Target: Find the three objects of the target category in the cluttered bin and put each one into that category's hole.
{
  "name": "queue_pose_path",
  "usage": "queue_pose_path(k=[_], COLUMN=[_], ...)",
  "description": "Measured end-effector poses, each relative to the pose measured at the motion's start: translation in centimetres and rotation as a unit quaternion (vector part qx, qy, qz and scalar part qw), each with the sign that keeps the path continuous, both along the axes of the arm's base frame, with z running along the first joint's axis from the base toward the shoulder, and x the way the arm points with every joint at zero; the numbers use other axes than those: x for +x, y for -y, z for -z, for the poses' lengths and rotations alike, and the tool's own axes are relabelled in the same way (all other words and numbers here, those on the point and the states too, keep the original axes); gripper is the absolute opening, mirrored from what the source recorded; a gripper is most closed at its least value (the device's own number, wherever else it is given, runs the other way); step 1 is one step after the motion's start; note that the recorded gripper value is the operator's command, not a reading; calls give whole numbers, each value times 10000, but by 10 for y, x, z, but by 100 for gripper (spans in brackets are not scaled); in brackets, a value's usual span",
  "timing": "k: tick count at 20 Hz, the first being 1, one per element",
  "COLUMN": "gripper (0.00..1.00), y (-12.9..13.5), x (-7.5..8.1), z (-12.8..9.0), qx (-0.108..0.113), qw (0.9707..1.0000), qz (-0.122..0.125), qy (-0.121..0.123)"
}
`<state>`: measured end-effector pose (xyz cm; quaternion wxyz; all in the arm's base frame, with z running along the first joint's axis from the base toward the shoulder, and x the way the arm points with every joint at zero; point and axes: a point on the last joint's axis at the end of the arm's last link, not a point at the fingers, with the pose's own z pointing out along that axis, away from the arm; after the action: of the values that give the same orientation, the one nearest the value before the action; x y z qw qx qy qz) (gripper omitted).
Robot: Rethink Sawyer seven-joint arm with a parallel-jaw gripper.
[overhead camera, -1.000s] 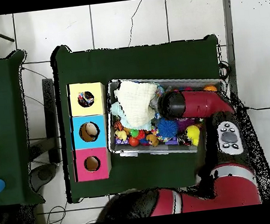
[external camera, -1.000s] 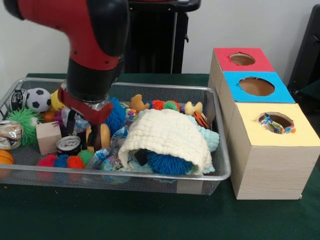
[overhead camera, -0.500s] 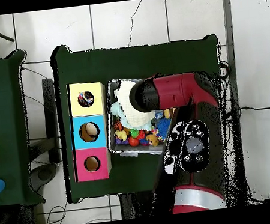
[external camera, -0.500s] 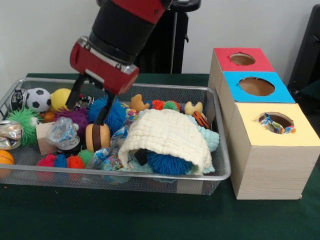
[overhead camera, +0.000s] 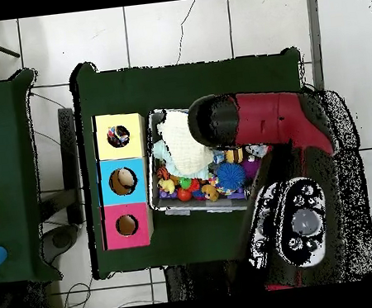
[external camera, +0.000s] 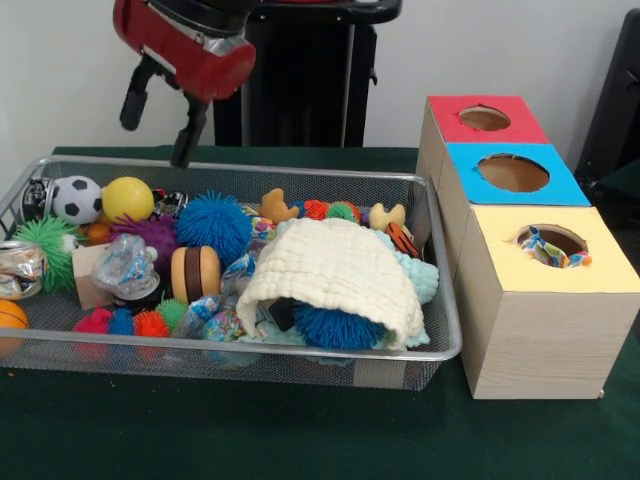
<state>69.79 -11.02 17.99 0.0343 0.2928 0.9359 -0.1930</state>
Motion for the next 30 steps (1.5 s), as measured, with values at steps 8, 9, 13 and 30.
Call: queue_pose_path(k=[8, 9, 13, 30], gripper=[100, 100, 100, 100], y=[-6, -8, -21, -83], x=[-21, -22, -23, 14], z=[3, 4, 9, 2], qx=[852, 918, 1197, 1284], qw=[9928, 9919, 9884, 9911], qz=[692, 716, 761, 93], qy=[-484, -507, -533, 335])
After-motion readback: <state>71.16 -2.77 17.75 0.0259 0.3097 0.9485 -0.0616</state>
